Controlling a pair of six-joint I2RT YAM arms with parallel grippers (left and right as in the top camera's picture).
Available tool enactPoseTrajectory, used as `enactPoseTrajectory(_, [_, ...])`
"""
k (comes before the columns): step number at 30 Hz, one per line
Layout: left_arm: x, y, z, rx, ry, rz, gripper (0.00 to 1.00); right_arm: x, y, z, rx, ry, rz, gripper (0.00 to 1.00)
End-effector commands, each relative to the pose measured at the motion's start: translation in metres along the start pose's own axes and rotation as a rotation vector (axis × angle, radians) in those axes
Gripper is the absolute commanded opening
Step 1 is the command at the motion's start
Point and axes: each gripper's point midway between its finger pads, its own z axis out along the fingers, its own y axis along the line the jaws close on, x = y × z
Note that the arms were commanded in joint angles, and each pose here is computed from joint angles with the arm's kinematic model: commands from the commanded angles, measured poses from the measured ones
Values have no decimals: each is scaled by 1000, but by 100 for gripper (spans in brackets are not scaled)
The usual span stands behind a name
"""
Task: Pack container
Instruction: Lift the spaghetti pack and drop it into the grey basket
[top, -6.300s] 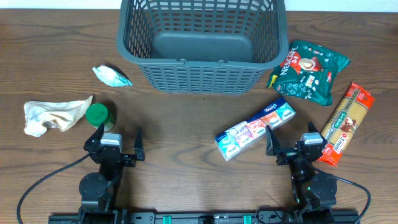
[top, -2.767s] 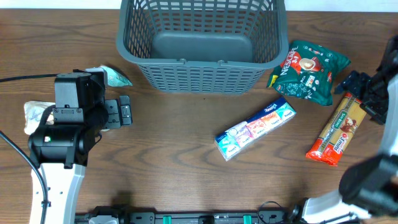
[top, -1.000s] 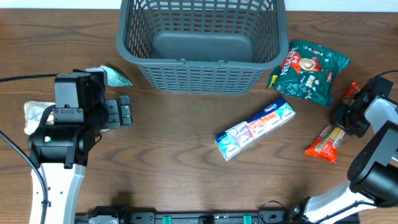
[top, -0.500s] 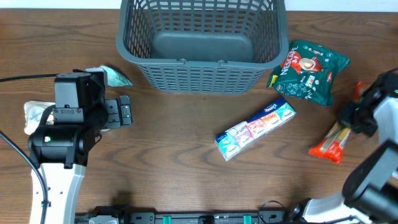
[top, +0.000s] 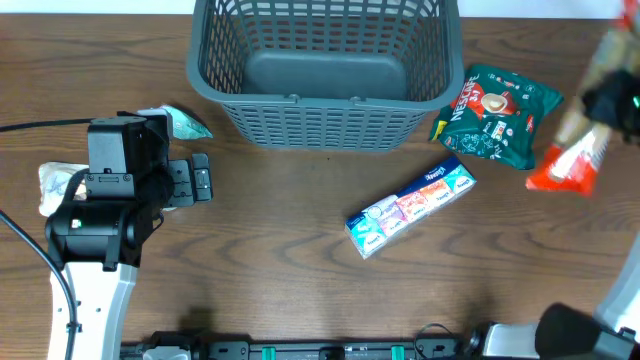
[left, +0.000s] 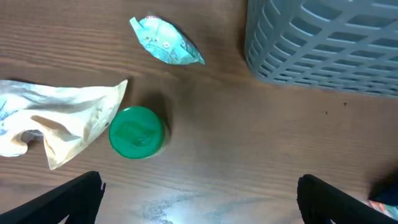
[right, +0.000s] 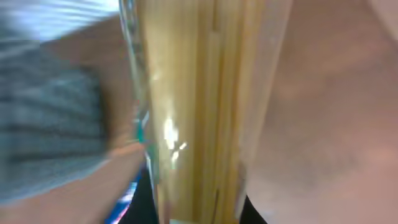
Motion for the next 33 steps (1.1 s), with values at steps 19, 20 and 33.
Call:
enactPoseTrajectory(19, [0, 4, -7, -15, 4, -8, 99, -5, 381, -26, -433, -534, -1320, 1])
enactPoseTrajectory(20, [0, 4, -7, -15, 4, -8, 99, 3, 384, -11, -439, -496, -1332, 1])
enactPoseTrajectory(33, [1, 4, -7, -16, 7, -8, 99, 59, 378, 120, -427, -154, -1352, 1])
